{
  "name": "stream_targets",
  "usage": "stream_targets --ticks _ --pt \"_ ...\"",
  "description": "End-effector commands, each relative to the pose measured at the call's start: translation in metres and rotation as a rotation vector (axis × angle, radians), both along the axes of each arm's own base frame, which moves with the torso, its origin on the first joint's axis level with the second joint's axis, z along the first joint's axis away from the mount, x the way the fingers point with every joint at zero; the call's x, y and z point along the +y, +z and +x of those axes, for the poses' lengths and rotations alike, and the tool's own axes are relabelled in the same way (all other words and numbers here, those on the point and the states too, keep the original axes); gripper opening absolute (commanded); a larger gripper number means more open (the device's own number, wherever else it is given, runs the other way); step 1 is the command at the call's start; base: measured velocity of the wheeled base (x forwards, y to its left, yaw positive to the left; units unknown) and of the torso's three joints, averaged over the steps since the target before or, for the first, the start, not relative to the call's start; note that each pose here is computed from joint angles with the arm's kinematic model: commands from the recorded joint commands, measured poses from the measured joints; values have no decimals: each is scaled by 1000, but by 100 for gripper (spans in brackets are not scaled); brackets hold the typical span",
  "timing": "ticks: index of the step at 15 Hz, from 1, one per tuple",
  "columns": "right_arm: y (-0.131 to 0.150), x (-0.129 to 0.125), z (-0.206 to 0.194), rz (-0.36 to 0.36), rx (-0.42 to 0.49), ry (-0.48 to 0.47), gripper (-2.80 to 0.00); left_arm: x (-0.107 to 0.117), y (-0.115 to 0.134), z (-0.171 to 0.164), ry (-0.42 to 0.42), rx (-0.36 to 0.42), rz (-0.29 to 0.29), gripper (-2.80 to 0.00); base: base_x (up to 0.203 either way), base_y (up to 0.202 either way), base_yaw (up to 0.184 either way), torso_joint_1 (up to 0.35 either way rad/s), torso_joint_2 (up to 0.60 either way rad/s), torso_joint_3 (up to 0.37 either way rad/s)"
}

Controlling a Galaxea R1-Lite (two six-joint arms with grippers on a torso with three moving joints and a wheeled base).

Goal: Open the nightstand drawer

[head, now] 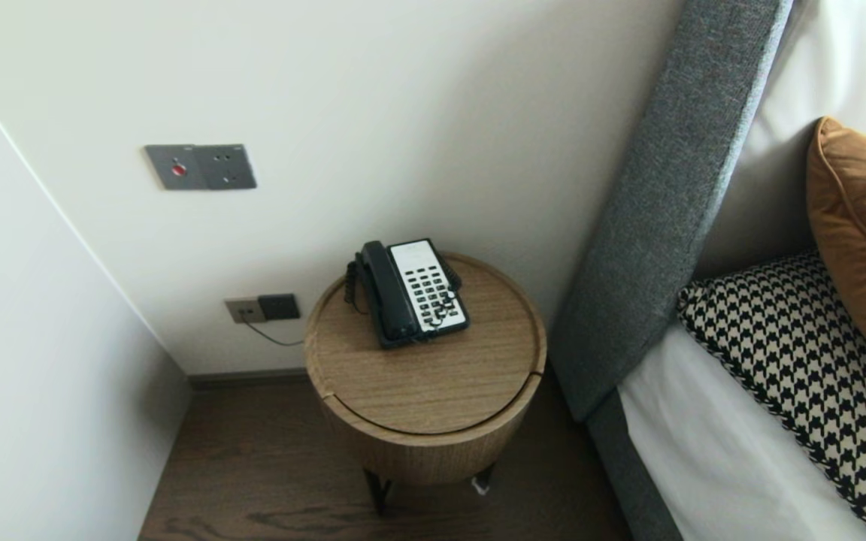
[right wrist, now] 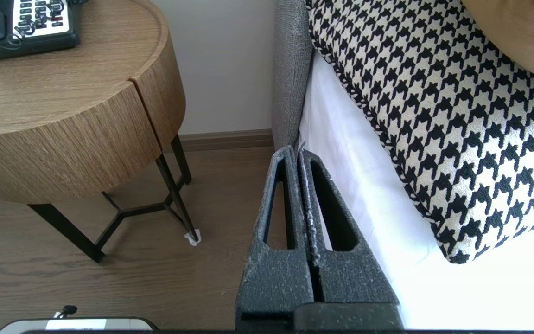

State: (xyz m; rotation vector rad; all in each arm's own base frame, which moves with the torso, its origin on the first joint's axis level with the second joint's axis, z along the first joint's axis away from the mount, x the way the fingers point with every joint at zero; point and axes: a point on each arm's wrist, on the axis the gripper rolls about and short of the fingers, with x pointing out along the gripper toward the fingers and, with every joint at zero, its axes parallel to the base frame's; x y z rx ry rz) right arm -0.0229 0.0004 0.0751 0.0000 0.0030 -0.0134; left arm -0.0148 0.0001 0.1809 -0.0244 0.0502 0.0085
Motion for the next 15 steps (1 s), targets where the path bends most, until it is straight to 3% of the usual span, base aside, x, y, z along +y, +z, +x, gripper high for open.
stream_targets --ticks 1,3,8,15 --pt "0 0 0 0 0 0 -280 0 21 32 0 112 -6 -280 0 0 0 0 0 0" --pt "0 0 0 0 0 1 -280 0 36 53 -11 152 -11 -280 0 0 0 0 0 0" --pt "0 0 0 0 0 0 -280 -3 58 108 -130 261 -42 -280 0 0 0 0 0 0" --pt "0 0 0 0 0 1 -280 -17 40 174 -247 483 -50 -280 0 0 0 0 0 0"
